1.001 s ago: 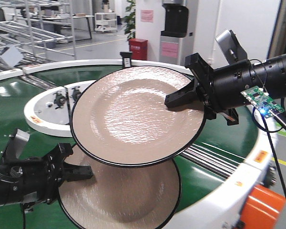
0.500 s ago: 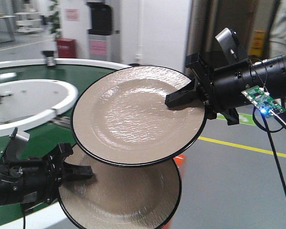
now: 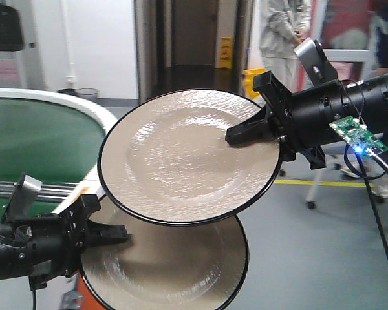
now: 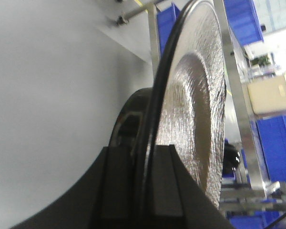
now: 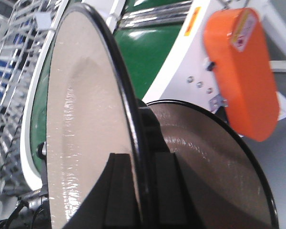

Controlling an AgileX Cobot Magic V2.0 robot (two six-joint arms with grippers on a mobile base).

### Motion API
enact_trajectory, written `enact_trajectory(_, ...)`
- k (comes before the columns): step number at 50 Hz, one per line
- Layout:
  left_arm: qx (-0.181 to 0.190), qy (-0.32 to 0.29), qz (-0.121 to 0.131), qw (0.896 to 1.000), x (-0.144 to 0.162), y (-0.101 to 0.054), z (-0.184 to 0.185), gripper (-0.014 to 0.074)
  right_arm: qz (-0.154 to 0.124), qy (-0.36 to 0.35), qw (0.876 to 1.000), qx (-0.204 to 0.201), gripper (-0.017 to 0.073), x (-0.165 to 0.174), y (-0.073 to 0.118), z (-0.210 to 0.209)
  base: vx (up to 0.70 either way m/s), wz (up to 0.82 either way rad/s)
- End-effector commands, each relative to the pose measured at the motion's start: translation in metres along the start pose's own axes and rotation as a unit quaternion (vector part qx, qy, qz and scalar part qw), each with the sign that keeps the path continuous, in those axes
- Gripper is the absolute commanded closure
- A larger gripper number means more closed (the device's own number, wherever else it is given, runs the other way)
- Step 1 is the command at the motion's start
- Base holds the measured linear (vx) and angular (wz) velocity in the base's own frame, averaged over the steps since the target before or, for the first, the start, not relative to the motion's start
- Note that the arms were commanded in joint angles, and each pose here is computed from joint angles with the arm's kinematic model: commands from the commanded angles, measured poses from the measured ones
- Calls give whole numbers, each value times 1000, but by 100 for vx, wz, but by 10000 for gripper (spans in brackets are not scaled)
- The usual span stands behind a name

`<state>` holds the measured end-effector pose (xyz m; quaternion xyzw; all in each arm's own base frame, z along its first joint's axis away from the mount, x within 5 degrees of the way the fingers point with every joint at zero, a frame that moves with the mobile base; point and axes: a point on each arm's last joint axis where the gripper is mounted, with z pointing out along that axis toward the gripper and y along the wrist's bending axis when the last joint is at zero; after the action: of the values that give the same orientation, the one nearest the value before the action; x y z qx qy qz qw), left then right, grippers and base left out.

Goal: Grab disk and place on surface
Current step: 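Hold both plates while the base drives to the steel table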

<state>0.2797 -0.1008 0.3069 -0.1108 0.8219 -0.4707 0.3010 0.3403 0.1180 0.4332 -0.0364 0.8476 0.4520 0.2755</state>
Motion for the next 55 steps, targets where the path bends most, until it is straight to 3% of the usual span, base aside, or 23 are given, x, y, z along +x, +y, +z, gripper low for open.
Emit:
enact_trajectory(1,54,-21,-25,998,-5,-24,-10,592,-3,-64,996,-59,567,-7,32,-24,-2,-52)
enact_trajectory(55,54,-21,-25,998,-5,-24,-10,592,-3,-64,996,-59,567,-7,32,-24,15,-35)
